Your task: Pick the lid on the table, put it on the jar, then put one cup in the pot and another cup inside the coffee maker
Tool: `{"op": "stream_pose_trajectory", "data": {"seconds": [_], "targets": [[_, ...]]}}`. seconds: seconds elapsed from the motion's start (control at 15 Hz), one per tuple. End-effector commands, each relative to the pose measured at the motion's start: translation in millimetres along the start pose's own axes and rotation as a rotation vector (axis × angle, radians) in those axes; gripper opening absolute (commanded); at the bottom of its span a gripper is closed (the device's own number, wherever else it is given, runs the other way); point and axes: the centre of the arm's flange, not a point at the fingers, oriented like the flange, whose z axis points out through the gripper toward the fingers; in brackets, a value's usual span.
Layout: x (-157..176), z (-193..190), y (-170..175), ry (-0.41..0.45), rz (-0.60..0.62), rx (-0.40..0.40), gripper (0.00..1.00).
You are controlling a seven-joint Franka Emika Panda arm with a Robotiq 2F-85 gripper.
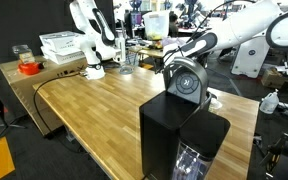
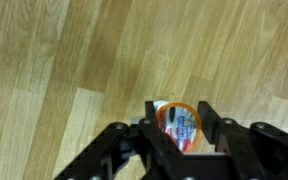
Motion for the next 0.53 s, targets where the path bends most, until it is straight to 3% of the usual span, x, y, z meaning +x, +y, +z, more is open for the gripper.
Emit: {"op": "stream_pose_trajectory", "data": {"seconds": [0.0,0.47], "targets": [[4,-5,6,-0.011,-0.014,0.000,0.20],[-11,-37,0,0.040,0.019,-0.038,0.15]]}}
